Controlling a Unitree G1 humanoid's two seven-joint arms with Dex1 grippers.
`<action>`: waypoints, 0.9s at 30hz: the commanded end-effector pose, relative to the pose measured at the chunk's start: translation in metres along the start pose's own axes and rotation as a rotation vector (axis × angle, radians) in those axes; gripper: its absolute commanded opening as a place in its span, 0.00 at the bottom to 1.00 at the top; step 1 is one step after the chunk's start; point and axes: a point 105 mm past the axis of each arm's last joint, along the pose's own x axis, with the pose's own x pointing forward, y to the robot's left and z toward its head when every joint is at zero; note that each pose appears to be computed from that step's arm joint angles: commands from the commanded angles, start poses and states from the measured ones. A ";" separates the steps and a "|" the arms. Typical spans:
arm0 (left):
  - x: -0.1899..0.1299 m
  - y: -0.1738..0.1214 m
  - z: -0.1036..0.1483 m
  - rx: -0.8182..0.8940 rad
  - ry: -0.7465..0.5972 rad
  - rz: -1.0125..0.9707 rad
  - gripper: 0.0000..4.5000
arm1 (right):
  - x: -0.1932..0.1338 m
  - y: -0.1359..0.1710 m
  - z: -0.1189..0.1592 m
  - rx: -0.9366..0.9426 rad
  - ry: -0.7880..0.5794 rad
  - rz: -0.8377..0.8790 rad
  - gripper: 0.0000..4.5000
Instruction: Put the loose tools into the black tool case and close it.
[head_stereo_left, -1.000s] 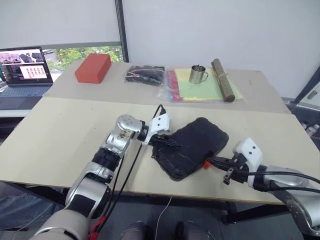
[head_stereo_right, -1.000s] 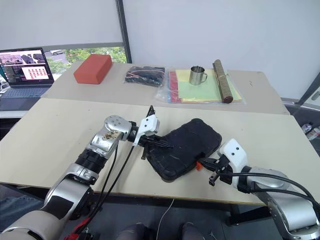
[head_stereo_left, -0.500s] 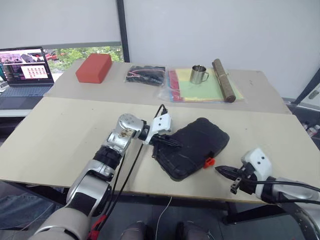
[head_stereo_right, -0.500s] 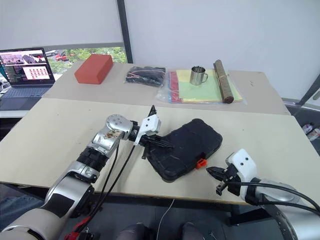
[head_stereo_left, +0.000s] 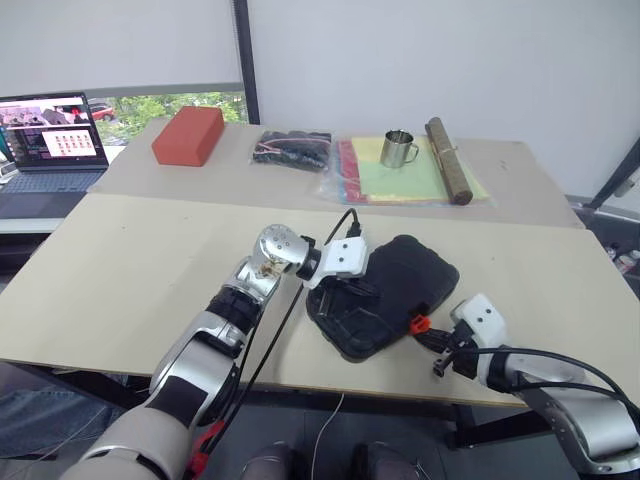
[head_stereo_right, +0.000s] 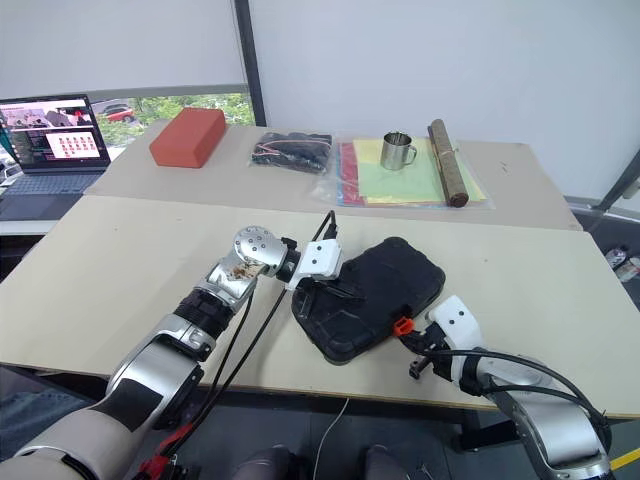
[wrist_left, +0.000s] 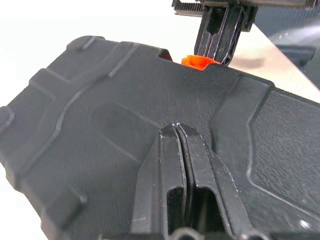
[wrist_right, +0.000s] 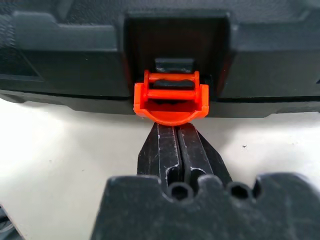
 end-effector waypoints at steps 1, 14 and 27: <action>0.013 -0.017 -0.024 -0.017 0.096 -0.079 0.02 | -0.011 0.000 0.048 -0.136 -0.128 -0.003 0.00; 0.014 -0.022 -0.032 -0.023 0.106 -0.093 0.02 | -0.010 0.001 0.066 -0.177 -0.149 0.023 0.00; 0.011 -0.024 -0.035 -0.048 0.106 -0.086 0.02 | -0.004 0.003 0.069 -0.182 -0.160 0.029 0.00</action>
